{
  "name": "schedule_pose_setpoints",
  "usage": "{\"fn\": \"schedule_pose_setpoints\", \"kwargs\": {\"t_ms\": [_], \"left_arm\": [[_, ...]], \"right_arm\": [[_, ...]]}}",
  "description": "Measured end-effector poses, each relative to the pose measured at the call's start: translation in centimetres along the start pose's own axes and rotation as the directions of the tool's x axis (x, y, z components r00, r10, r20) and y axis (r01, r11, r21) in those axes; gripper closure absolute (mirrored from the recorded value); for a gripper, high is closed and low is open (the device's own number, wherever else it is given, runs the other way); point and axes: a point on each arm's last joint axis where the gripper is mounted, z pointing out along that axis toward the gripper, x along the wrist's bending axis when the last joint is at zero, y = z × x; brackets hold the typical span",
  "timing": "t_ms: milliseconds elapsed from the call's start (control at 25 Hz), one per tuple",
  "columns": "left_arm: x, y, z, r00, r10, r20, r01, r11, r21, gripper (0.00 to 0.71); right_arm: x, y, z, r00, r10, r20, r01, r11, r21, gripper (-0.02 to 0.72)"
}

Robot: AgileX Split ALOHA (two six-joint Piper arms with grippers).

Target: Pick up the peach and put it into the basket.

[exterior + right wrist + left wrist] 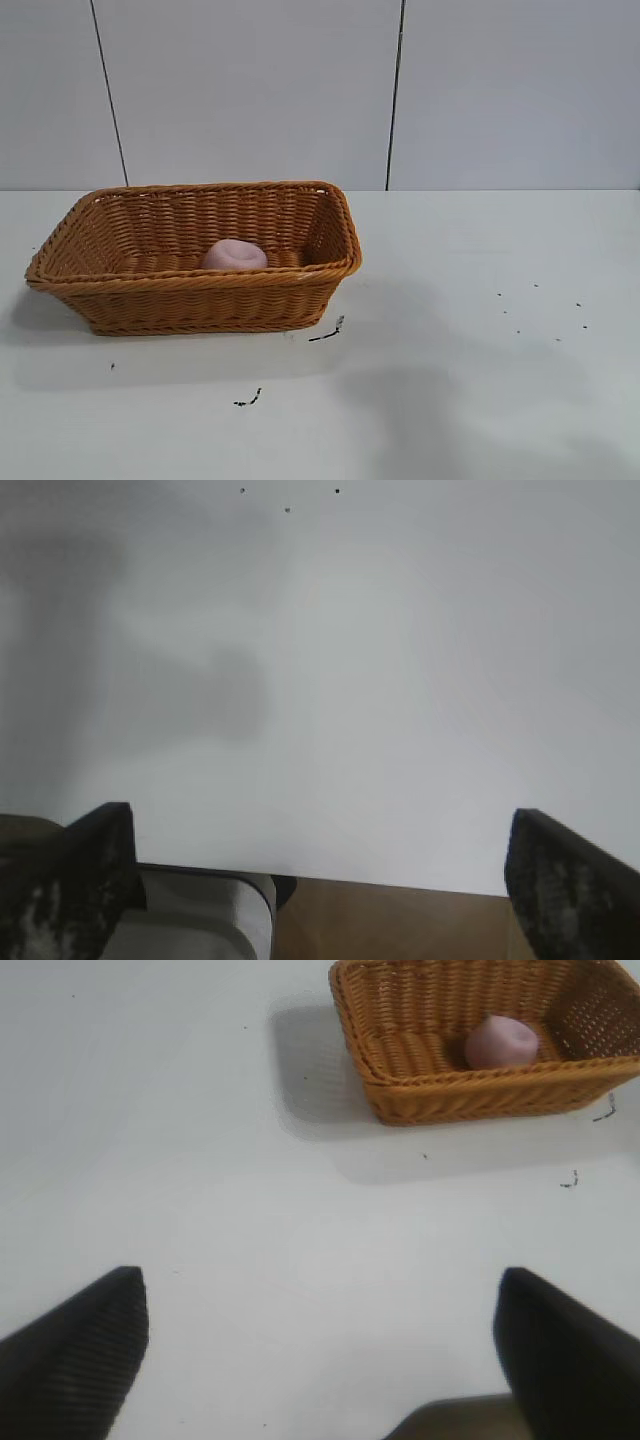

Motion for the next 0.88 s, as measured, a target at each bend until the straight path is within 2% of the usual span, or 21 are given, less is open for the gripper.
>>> {"fn": "schedule_pose_setpoints", "kwargs": {"t_ms": [280, 880], "left_arm": [[0.0, 0.0, 0.0, 1.0, 0.0, 0.0, 0.0, 1.0, 0.0, 0.018], [0.0, 0.0, 0.0, 1.0, 0.0, 0.0, 0.0, 1.0, 0.0, 0.018]], "right_arm": [[0.1, -2.9, -2.8, 1.0, 0.001, 0.01, 0.002, 0.975, -0.224, 0.014], [0.1, -3.0, -2.9, 1.0, 0.0, 0.012, 0.002, 0.973, -0.231, 0.014]]}}
